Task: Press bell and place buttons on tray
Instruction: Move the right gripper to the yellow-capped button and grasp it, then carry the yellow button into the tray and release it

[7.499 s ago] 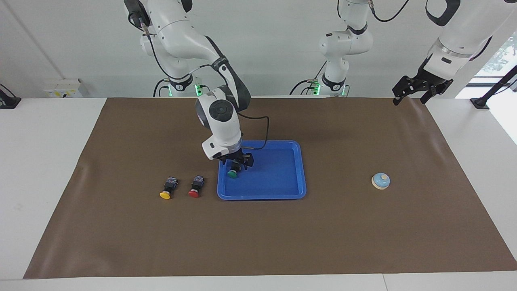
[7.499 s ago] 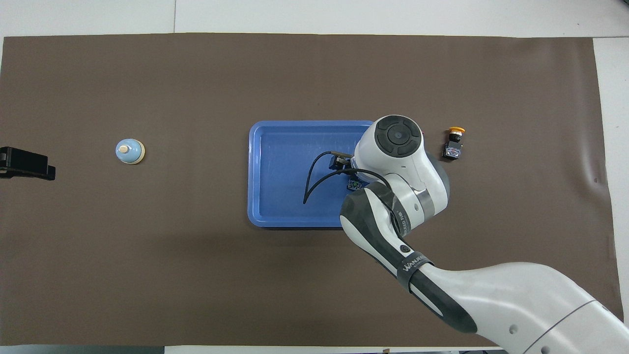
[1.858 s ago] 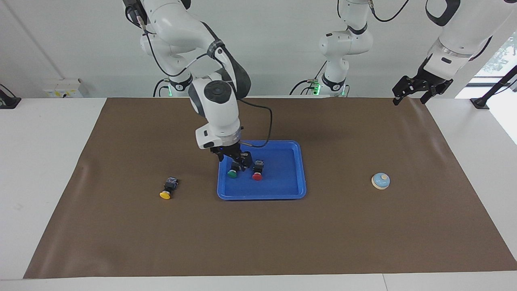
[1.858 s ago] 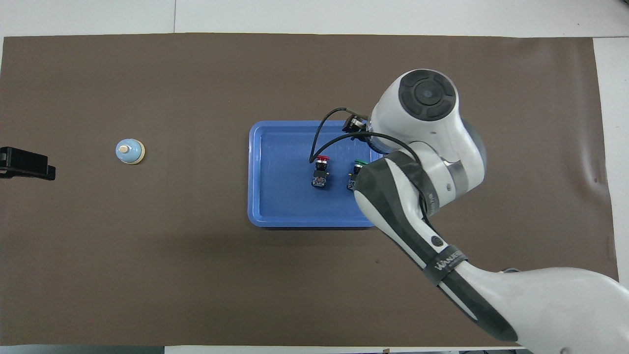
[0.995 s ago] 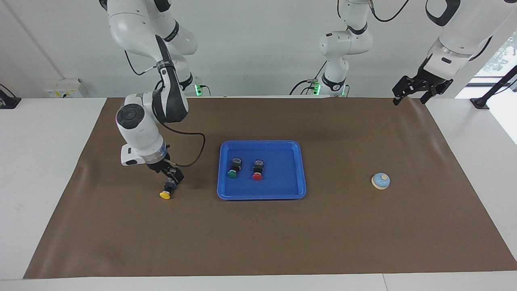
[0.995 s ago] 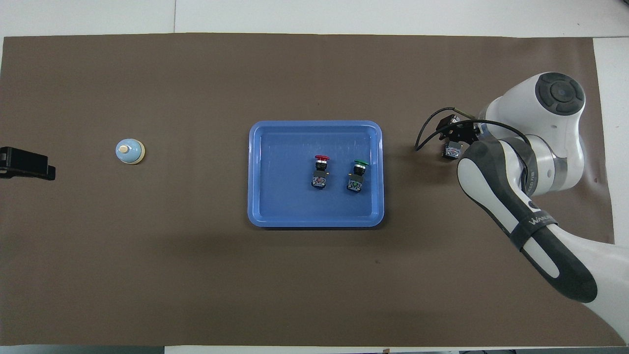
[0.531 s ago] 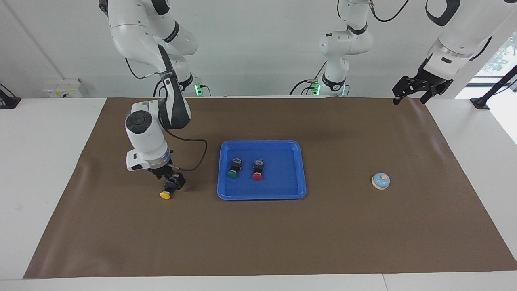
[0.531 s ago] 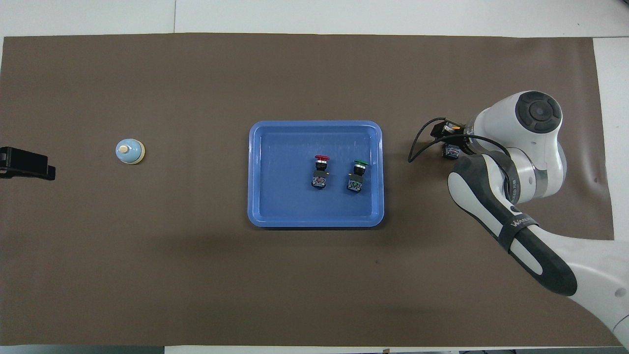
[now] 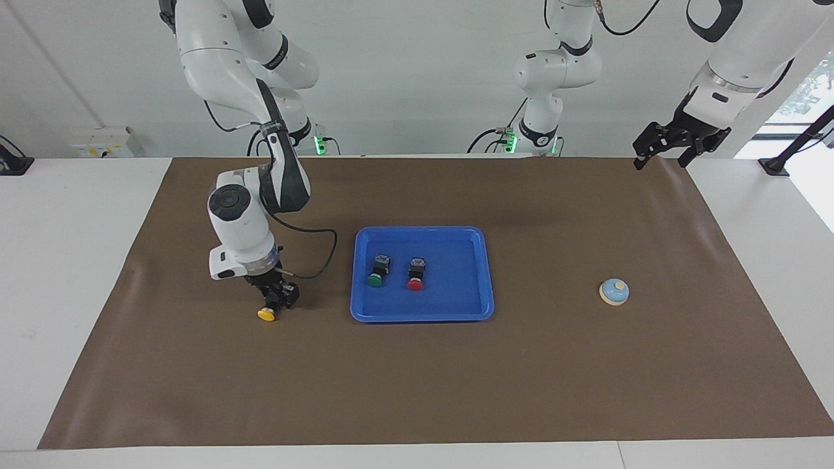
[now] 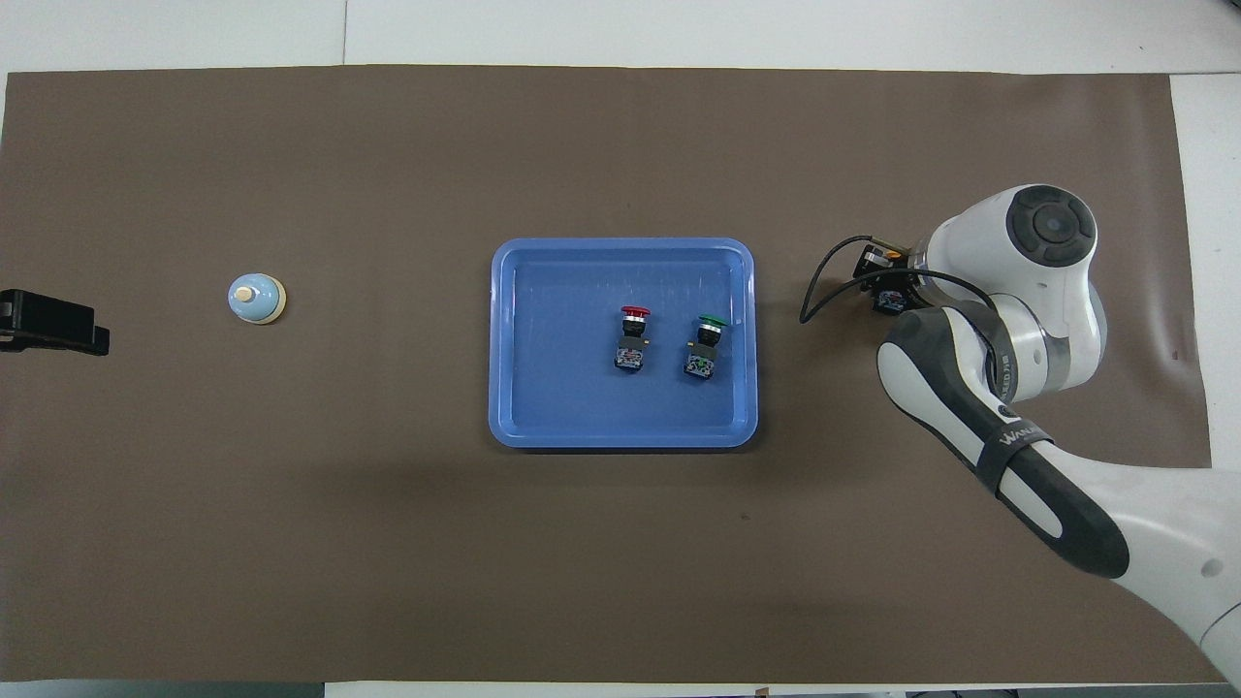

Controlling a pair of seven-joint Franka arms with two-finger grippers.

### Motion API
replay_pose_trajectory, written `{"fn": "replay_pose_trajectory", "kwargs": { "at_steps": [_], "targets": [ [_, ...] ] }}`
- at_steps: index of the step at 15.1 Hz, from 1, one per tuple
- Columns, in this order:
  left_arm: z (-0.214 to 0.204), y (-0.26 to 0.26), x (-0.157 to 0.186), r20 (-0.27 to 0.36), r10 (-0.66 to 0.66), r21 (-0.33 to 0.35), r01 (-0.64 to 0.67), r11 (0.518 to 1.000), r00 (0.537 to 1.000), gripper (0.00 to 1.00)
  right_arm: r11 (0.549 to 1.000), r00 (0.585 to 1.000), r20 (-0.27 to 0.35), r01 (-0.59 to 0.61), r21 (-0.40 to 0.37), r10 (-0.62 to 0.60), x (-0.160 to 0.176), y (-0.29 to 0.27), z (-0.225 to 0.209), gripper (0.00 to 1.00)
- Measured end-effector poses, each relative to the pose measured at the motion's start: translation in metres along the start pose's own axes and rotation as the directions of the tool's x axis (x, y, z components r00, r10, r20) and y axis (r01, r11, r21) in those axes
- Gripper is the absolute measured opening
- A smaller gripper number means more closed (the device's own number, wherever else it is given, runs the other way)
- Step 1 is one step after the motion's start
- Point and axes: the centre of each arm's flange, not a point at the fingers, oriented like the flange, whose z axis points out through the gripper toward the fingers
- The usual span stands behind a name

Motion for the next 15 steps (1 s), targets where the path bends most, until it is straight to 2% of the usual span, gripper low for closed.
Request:
{"fn": "replay_pose_trajectory", "kwargs": {
  "at_steps": [1, 2, 7, 10, 12, 15],
  "targets": [
    [0.0, 0.0, 0.0, 0.0, 0.0, 0.0, 0.0, 1.0, 1.0, 1.0, 1.0, 1.0, 0.0, 0.0, 0.0, 0.0, 0.0, 0.0, 0.0, 0.42],
    [0.0, 0.0, 0.0, 0.0, 0.0, 0.0, 0.0, 1.0, 1.0, 1.0, 1.0, 1.0, 0.0, 0.0, 0.0, 0.0, 0.0, 0.0, 0.0, 0.41],
    [0.0, 0.0, 0.0, 0.0, 0.0, 0.0, 0.0, 1.0, 1.0, 1.0, 1.0, 1.0, 0.0, 0.006, 0.0, -0.006, 0.0, -0.003, -0.002, 0.41],
    [0.0, 0.0, 0.0, 0.0, 0.0, 0.0, 0.0, 1.0, 1.0, 1.0, 0.999, 0.999, 0.022, 0.038, -0.023, -0.038, -0.002, -0.027, -0.029, 0.41],
    [0.0, 0.0, 0.0, 0.0, 0.0, 0.0, 0.0, 1.0, 1.0, 1.0, 0.995, 0.995, 0.029, 0.096, -0.033, -0.095, -0.017, -0.072, -0.066, 0.41],
    [0.0, 0.0, 0.0, 0.0, 0.0, 0.0, 0.0, 1.0, 1.0, 1.0, 0.985, 0.983, 0.047, 0.175, 0.0, -0.175, -0.071, -0.146, -0.112, 0.41]
  ]
}}
